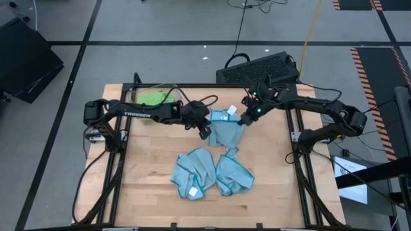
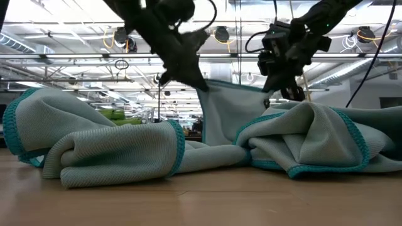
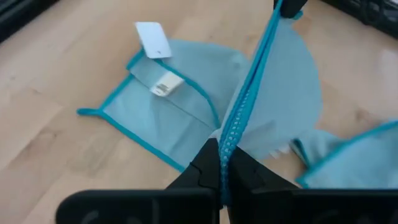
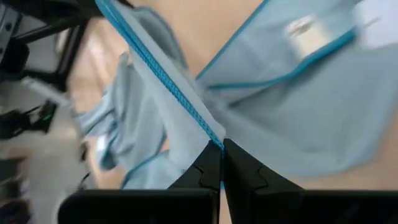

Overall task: Fold microfiber towels
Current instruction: Fold the top center blue microfiber cloth

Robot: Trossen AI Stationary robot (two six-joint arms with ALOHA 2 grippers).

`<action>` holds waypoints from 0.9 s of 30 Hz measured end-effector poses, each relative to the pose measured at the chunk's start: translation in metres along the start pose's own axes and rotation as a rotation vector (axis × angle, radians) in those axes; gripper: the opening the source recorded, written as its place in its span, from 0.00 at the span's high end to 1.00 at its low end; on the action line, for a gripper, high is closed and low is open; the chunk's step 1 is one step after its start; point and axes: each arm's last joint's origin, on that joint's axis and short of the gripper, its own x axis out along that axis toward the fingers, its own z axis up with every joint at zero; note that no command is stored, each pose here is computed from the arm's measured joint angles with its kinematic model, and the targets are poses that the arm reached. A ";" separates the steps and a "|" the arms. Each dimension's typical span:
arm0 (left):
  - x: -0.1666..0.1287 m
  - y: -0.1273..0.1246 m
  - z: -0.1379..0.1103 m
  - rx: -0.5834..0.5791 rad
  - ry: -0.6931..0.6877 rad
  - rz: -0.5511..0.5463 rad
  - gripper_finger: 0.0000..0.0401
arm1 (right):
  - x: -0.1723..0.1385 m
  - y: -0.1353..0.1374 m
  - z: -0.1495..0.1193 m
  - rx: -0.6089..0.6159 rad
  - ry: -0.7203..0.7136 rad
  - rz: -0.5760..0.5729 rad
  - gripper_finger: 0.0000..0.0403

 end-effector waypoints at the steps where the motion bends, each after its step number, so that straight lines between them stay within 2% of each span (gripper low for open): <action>1: 0.003 0.004 -0.002 -0.005 -0.009 0.002 0.98 | 0.000 -0.002 0.001 -0.007 -0.020 -0.024 1.00; 6: 0.015 0.019 -0.007 -0.017 -0.076 0.031 0.99 | 0.002 -0.012 0.005 -0.053 -0.040 -0.092 1.00; 12: 0.022 0.036 -0.001 -0.039 -0.127 0.063 0.98 | 0.001 -0.020 0.014 -0.067 -0.112 -0.154 1.00; 14: 0.022 0.036 0.003 -0.045 -0.151 0.033 0.99 | -0.002 -0.022 0.013 -0.035 -0.113 -0.139 1.00; 17: 0.017 0.033 0.005 -0.076 -0.134 -0.077 0.99 | -0.014 -0.017 0.007 0.001 -0.082 -0.028 1.00; 20: -0.004 0.023 0.021 -0.074 -0.176 -0.211 0.99 | -0.033 -0.007 -0.002 0.036 -0.065 0.046 1.00; 22: -0.022 0.015 0.037 -0.038 -0.254 -0.237 0.99 | -0.053 0.003 -0.003 0.005 -0.121 0.050 1.00; 27: -0.052 0.022 0.078 0.040 -0.437 -0.128 0.99 | -0.106 0.020 0.018 -0.061 -0.385 -0.046 1.00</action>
